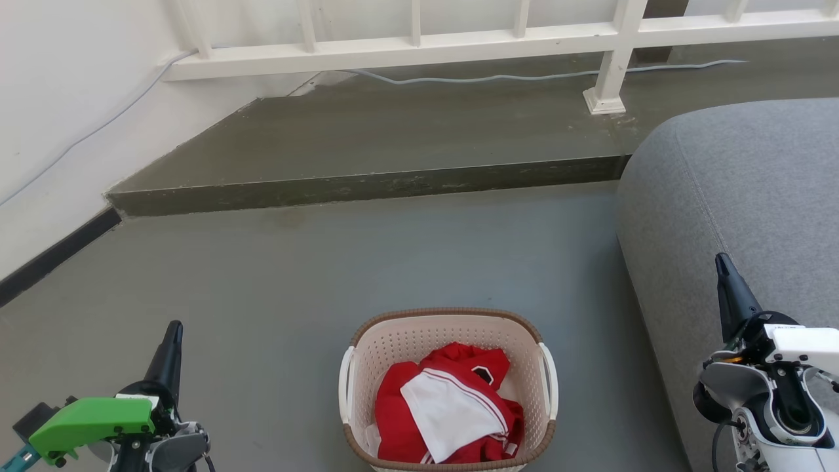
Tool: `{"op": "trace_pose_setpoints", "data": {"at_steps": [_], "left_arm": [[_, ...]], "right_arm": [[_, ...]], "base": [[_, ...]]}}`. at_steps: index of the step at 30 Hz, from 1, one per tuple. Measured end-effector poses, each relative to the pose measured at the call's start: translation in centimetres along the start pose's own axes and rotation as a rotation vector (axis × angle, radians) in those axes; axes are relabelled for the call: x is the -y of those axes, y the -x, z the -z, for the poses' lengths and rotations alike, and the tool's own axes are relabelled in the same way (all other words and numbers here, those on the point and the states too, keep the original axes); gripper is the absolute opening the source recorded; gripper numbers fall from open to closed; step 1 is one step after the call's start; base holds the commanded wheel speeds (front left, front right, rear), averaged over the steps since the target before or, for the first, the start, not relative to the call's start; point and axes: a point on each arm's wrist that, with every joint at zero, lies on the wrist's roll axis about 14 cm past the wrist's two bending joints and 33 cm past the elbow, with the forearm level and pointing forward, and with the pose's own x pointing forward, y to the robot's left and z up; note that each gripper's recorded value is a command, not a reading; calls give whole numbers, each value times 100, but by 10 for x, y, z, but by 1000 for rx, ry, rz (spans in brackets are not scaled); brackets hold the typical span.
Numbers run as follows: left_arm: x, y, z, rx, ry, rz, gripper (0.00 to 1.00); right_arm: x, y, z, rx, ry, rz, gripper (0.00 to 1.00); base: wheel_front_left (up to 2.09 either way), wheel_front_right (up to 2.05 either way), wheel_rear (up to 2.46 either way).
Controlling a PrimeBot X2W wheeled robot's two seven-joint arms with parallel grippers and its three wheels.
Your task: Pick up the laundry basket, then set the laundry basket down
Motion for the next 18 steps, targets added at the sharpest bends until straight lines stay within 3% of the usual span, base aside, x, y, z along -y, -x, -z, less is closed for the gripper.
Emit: {"op": "trace_pose_setpoints", "data": {"at_steps": [18], "left_arm": [[4,-2,0,0,0,10,0]], "right_arm": [[1,0,0,1,-1,4,0]], "base": [[0,0,0]]}}
